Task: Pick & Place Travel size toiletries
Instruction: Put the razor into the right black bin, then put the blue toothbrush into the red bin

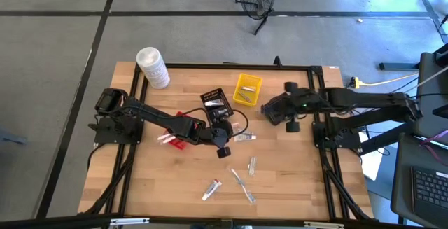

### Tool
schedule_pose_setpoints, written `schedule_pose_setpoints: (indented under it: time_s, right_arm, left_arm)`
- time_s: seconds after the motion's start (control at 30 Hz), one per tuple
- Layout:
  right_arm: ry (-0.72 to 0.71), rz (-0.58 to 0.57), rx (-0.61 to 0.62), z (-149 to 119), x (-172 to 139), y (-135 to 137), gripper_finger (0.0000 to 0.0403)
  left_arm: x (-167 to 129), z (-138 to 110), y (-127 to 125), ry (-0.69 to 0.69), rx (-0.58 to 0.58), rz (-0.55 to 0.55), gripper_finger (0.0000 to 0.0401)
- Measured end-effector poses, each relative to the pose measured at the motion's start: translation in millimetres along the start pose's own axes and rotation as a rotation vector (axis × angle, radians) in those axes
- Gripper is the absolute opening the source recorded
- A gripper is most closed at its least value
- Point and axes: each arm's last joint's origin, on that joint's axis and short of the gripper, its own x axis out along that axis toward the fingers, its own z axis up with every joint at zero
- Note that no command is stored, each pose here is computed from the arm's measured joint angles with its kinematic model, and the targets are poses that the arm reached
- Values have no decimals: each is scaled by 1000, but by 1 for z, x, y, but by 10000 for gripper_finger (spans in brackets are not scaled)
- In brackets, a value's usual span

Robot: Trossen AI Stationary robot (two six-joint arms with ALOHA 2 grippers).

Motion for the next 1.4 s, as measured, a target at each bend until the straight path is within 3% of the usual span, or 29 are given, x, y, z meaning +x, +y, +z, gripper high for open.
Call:
schedule_pose_setpoints:
  time_s: [0.17, 0.33, 0.6, 0.77, 1.1, 1.3, 1.4]
  right_arm:
    - [39, -91, 86, -30, 0, -3, 37]
    - [127, -138, 98, -52, 19, -5, 37]
    - [166, 5, 102, -51, 35, -10, 38]
    - [257, 14, 126, -54, 53, -15, 40]
    - [279, 11, 128, -54, 64, -19, 145]
    - [342, -179, 99, -54, 61, -25, 190]
    - [307, -218, 103, -43, 55, -31, 200]
  left_arm:
    - [0, 0, 0, 0, 0, 0, 70]
    - [0, 0, 0, -1, 0, -1, 70]
    - [1, 1, 3, -2, -5, 5, 70]
    - [1, 1, 2, -2, -3, 5, 70]
    - [1, 1, 2, -2, -3, 5, 70]
    - [1, 1, 2, -2, -3, 5, 70]
    - [1, 1, 2, -2, -3, 5, 70]
